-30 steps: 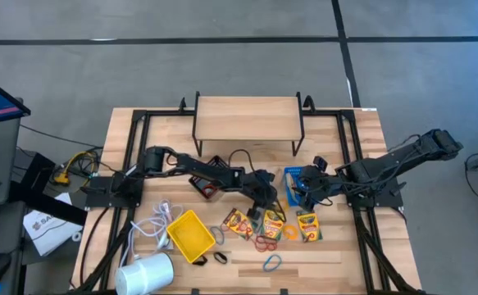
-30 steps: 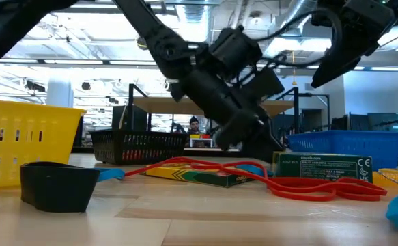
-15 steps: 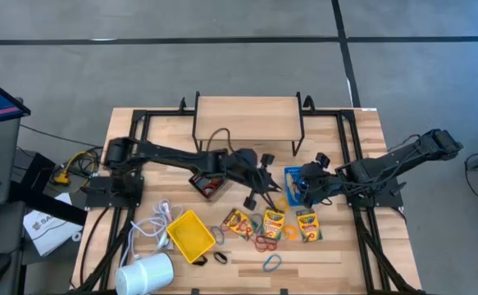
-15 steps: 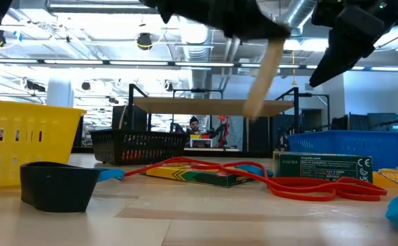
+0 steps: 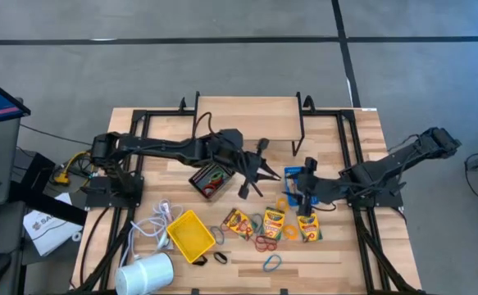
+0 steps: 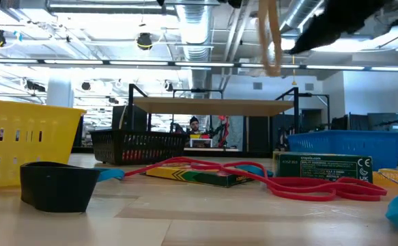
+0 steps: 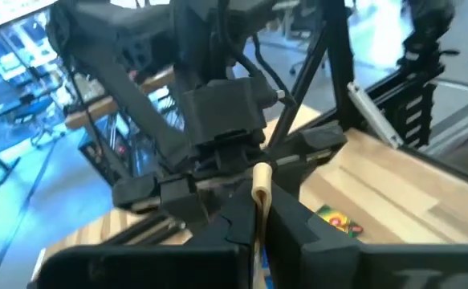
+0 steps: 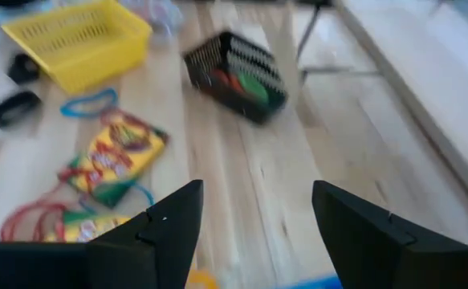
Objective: Pick & Place Office Desk Supplies
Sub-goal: Put the white rubber band into the blue bin
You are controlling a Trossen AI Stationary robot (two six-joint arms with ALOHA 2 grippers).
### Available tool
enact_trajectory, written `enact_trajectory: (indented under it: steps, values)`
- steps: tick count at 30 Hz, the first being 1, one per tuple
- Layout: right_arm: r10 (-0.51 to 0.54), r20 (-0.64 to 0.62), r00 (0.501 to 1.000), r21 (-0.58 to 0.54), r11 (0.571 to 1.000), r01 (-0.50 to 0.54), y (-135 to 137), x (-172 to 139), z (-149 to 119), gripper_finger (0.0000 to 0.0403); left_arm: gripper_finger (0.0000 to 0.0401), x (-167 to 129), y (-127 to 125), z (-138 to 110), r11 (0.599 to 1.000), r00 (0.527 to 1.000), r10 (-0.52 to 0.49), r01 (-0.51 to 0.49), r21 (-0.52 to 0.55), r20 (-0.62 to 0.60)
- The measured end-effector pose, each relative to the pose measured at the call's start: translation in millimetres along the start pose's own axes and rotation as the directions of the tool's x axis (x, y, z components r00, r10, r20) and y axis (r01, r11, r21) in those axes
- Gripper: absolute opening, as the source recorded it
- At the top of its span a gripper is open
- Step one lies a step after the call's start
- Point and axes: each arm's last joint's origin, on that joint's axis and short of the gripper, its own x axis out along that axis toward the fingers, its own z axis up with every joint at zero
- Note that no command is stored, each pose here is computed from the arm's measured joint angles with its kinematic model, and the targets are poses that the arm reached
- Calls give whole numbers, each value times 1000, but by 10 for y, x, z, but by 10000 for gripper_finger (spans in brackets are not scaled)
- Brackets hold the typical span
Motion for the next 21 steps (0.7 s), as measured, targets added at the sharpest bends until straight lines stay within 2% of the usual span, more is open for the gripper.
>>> enact_trajectory:
  steps: [5,9,15,19,21]
  values:
    - [10,58,998,-24,1000,-9,11,-1,63,235,5,5,-19,5,1000,1000,-28,28,0,11]
    - [18,106,994,-30,999,-15,18,-5,117,235,5,2,-43,21,993,991,-120,120,5,61]
    - [110,194,975,-41,994,-104,53,-23,219,235,5,7,-45,73,994,988,-112,110,28,105]
    - [132,226,965,-38,991,-127,61,-31,254,235,5,67,-45,37,994,986,-104,99,40,128]
    - [132,241,962,-28,991,-129,55,-32,273,235,5,147,-53,19,994,979,-96,85,64,179]
